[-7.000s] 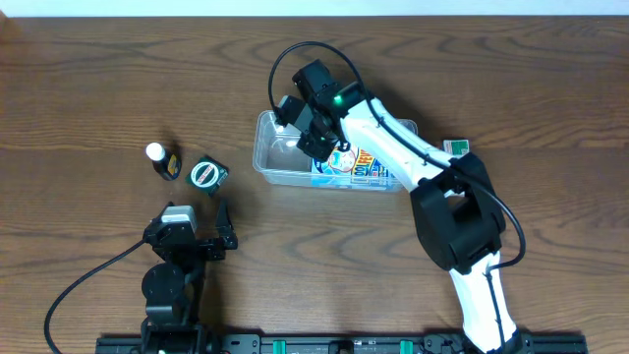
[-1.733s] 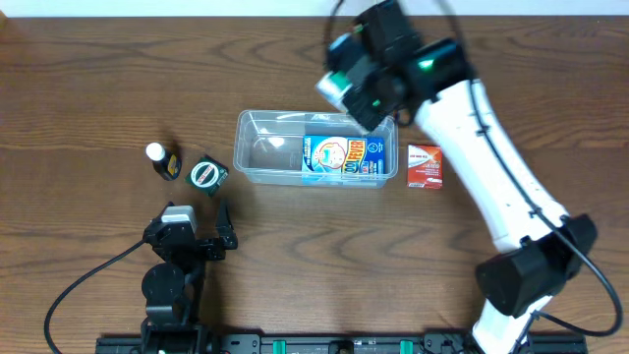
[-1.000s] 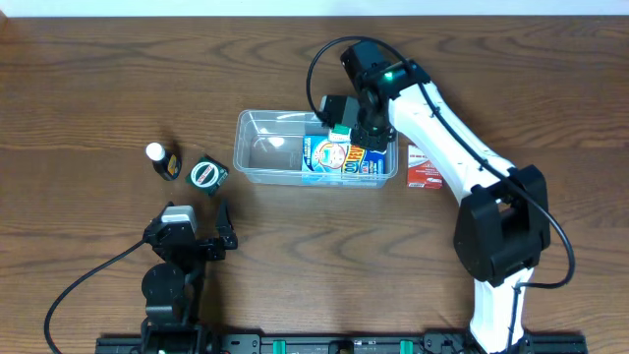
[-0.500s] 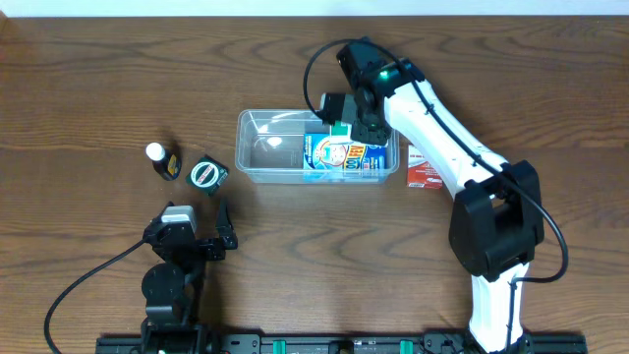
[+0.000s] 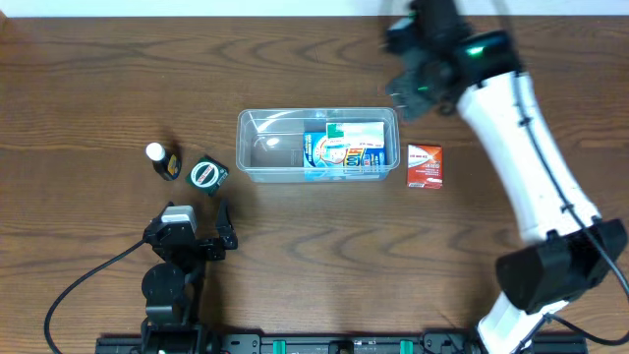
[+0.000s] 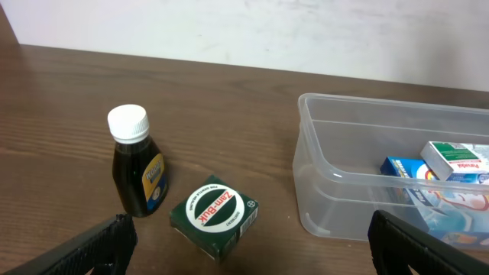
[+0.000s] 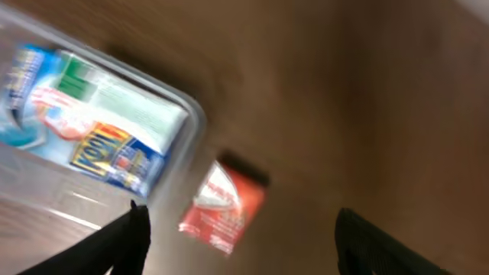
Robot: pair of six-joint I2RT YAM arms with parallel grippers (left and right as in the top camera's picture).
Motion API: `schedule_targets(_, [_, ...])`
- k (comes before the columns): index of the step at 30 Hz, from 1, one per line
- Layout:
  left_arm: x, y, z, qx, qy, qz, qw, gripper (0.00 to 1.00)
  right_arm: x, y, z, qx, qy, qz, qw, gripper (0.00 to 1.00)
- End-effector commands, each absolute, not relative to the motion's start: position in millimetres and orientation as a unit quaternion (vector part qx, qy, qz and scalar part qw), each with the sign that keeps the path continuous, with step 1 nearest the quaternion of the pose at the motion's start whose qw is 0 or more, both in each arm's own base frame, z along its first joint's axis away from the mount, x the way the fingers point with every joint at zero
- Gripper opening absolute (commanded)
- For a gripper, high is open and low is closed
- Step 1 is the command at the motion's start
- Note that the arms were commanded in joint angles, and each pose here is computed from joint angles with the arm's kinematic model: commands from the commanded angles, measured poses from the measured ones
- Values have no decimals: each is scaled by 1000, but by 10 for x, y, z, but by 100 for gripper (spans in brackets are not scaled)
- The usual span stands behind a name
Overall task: Pack container
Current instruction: 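Move right gripper to the red-white medicine box and grasp it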
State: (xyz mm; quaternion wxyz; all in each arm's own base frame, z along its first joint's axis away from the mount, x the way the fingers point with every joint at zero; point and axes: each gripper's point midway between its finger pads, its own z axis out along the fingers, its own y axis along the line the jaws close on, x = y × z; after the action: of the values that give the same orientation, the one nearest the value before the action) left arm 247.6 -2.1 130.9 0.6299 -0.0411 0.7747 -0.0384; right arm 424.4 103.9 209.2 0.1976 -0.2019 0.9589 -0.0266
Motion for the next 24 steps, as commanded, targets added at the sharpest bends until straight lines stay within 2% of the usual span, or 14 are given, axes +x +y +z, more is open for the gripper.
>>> schedule_targets(1, [2455, -34, 1147, -33, 790, -36, 611, 98, 4102, 669, 1648, -9, 993, 32, 112, 74])
schedule_targets(4, [2455, -34, 1147, -33, 790, -36, 611, 98, 3923, 429, 1324, 82, 994, 35, 56, 75])
schedule_targets(10, [2455, -34, 1147, -33, 790, -36, 611, 98, 3633, 660, 795, 108, 988, 109, -10, 74])
schedule_targets(16, [2455, -34, 1147, -33, 790, -36, 611, 98, 3586, 848, 501, 94, 990, 102, -1, 76])
schedule_targets(24, [2455, -34, 1147, -33, 790, -36, 611, 98, 3515, 693, 104, 120, 992, 47, -14, 76])
